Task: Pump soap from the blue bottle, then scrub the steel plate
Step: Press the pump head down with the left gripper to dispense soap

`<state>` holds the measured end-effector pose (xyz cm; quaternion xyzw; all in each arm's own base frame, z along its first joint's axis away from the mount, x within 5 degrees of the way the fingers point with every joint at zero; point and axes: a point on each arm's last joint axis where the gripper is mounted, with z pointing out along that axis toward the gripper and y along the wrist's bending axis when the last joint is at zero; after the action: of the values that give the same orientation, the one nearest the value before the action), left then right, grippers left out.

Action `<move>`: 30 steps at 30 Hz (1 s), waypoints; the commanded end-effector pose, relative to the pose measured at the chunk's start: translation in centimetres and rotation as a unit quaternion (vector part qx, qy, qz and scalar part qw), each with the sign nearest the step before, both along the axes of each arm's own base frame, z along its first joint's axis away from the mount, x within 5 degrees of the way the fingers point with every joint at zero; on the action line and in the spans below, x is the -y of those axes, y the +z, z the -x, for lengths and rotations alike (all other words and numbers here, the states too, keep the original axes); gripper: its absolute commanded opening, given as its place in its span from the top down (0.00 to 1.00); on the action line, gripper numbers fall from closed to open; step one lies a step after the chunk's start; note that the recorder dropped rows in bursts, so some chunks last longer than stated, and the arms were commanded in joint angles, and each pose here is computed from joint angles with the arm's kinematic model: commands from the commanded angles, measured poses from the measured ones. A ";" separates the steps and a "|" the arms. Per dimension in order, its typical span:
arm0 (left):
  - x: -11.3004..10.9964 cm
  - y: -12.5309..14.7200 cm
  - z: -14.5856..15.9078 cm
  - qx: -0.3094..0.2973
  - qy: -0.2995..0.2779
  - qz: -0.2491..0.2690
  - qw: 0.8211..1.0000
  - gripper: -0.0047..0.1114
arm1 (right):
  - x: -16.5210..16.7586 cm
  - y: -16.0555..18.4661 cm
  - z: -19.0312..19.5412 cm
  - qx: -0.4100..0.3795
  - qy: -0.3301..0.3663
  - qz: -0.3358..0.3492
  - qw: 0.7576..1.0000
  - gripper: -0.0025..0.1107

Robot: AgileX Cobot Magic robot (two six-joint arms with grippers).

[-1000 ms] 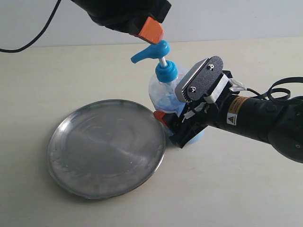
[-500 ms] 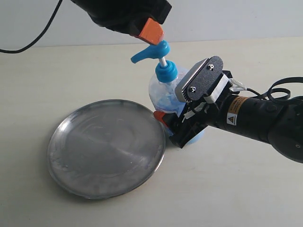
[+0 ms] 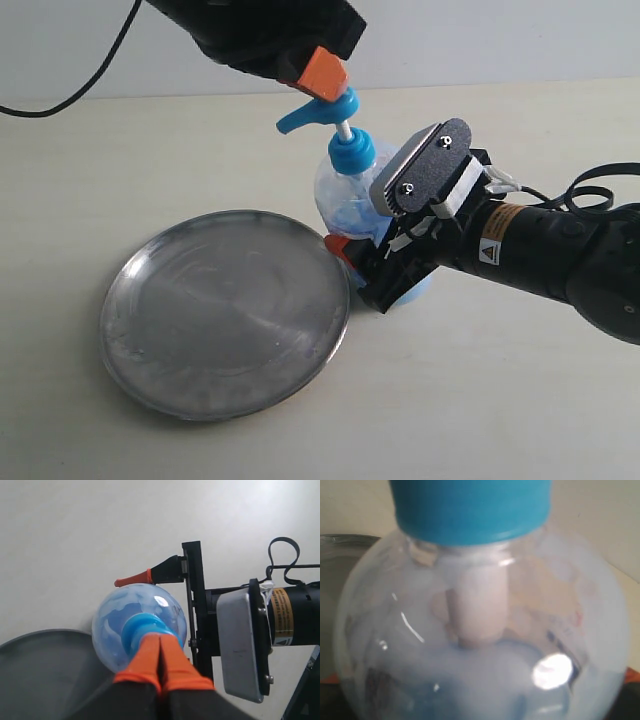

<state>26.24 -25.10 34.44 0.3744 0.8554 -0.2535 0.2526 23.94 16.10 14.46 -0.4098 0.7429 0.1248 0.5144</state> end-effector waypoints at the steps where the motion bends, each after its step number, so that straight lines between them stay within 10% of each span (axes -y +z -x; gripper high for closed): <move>1: 0.2 0.1 0.1 -0.001 -0.002 0.000 1.000 0.95 | 0.0 0.0 0.0 0.002 0.006 0.016 1.000 0.98; 30: 0.5 -1.1 -0.2 -0.023 -0.002 -0.018 1.000 0.95 | 0.0 0.0 0.0 0.002 0.006 0.015 1.000 0.98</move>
<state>26.23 -25.13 34.28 0.3740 0.8592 -0.2519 0.2417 23.95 16.09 14.46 -0.4085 0.7435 0.1246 0.5146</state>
